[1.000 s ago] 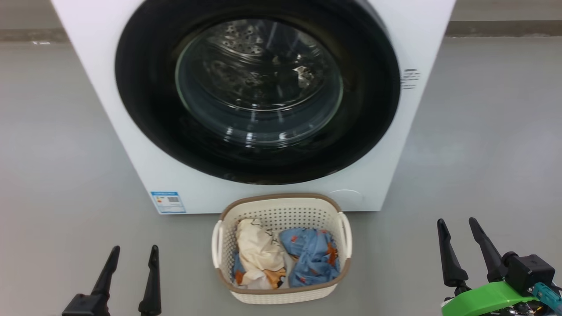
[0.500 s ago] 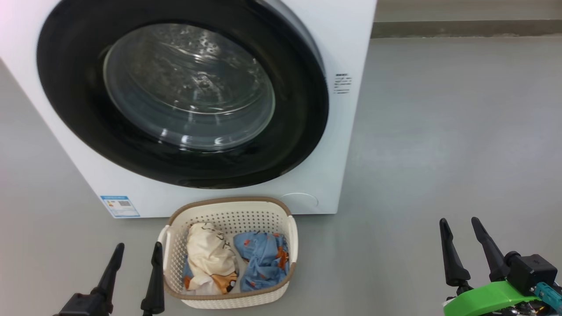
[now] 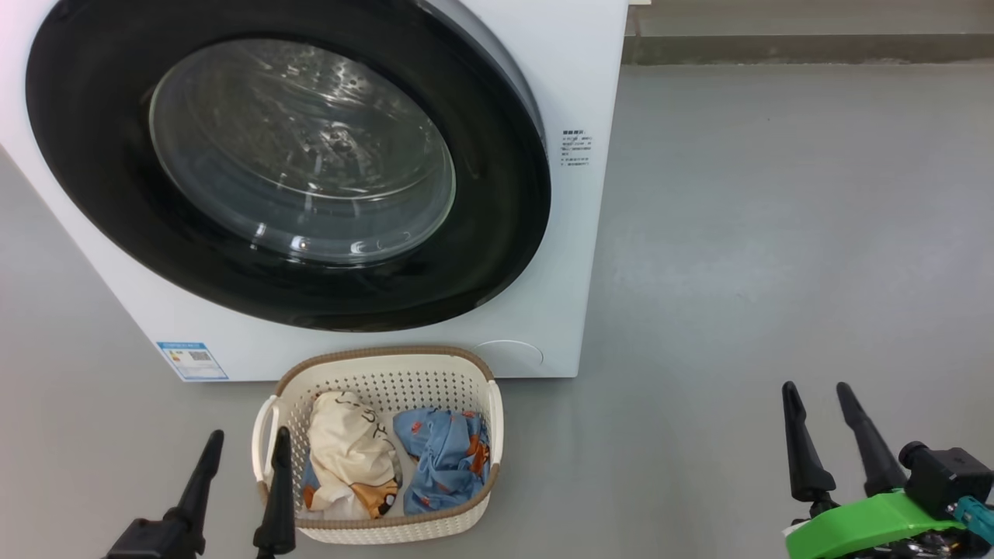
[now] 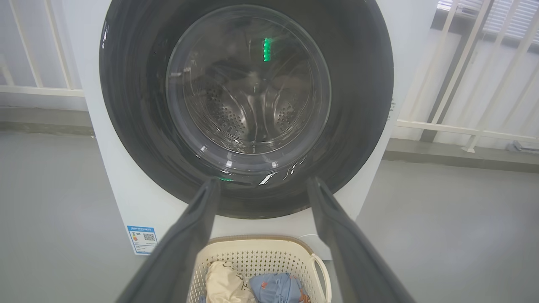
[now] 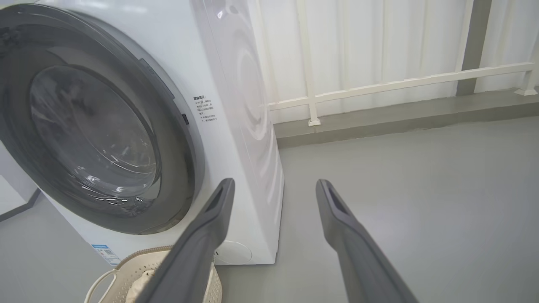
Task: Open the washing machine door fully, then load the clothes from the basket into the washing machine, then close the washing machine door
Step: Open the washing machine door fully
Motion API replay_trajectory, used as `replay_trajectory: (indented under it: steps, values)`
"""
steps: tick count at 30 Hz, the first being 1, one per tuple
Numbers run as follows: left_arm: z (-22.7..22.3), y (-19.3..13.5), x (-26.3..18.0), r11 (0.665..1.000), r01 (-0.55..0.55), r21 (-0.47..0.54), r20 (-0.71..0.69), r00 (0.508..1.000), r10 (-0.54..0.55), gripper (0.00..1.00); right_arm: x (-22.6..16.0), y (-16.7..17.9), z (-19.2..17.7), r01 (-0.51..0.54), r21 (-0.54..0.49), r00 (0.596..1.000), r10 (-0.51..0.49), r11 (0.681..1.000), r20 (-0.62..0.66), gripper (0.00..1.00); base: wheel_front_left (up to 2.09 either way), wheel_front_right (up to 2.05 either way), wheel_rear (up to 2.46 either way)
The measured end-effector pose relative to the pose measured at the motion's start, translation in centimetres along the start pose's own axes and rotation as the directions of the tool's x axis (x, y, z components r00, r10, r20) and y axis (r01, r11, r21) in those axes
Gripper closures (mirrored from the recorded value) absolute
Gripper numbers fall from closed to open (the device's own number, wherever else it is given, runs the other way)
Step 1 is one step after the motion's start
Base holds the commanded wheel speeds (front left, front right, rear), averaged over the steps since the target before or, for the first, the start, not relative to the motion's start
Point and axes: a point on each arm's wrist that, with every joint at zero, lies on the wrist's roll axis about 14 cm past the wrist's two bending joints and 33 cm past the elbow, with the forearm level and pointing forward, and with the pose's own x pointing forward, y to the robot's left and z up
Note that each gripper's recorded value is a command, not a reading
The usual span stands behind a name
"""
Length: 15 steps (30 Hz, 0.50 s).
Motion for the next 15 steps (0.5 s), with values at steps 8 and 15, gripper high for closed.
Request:
replay_trajectory:
  steps: [8,15]
  values:
    - [-0.7,-0.5,-0.1,1.0,0.001,-0.023,-0.017,1.0,-0.001,0.0,3.1,1.2,2.6,-0.009,0.303,0.995,-0.021,0.953,0.097,1.0,0.0,0.0,0.0]
    - [-0.7,-1.1,0.7,0.999,0.02,-0.026,-0.019,1.0,-0.021,0.0,7.0,3.9,6.4,-0.131,0.6,0.98,0.013,0.789,0.197,1.0,0.0,0.0,0.0]
